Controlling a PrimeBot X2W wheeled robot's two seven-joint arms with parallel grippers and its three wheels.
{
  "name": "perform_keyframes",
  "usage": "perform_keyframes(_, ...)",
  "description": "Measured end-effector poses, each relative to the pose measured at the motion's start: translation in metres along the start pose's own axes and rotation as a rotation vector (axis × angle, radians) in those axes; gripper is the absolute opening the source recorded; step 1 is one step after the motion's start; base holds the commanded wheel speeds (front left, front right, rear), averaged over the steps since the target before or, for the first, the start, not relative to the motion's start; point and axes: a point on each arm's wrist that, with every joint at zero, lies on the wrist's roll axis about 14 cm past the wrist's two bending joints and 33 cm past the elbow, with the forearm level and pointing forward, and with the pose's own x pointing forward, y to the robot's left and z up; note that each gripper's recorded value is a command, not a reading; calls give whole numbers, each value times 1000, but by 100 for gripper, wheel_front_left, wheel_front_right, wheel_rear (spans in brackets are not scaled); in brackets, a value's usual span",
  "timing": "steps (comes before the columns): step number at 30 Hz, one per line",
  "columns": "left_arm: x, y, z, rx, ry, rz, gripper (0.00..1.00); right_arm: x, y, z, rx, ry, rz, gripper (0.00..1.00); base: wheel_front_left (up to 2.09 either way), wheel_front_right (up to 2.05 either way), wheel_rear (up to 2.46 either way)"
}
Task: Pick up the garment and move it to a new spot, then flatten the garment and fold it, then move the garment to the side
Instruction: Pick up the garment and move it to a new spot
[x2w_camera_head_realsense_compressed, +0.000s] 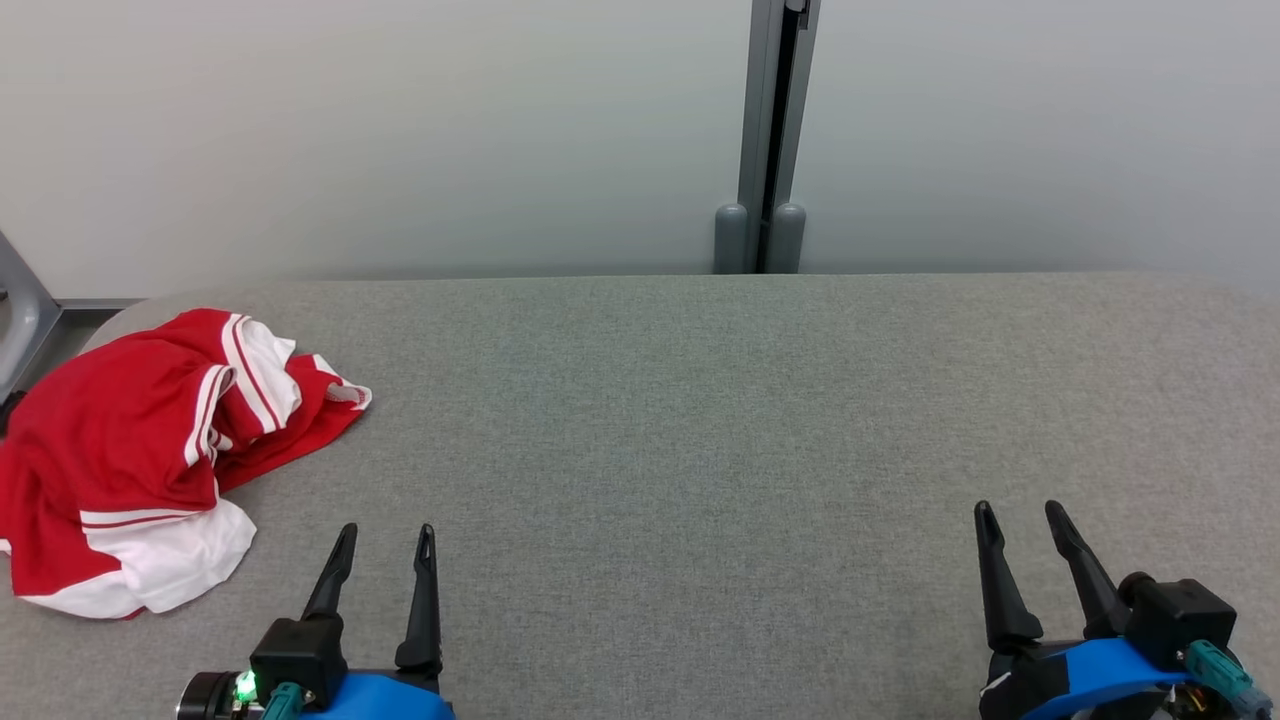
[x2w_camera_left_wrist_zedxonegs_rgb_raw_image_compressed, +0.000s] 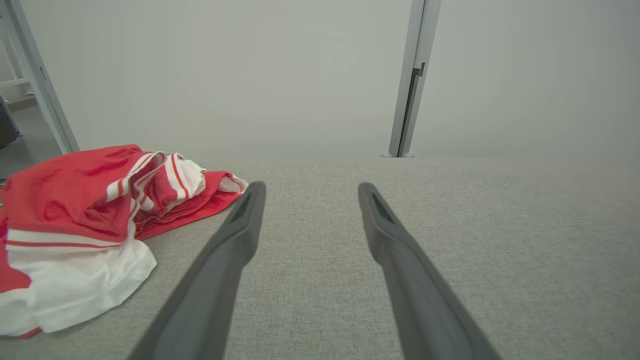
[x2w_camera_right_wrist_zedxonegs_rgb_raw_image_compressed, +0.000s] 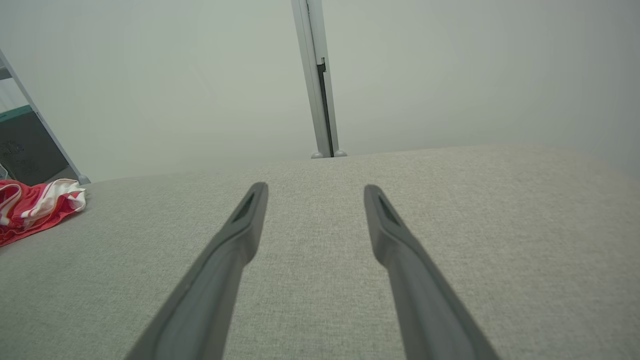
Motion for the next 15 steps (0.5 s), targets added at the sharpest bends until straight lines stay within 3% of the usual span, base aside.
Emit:
perform_keyframes(8,-10,15,11,-3,-36,55,100,8,16,0,-7,-3,51,100,0,0,0)
perform_keyframes(15,-43,57,17,-3,-64,202,100,26,62,-2,-16,4,186,100,0,0,0)
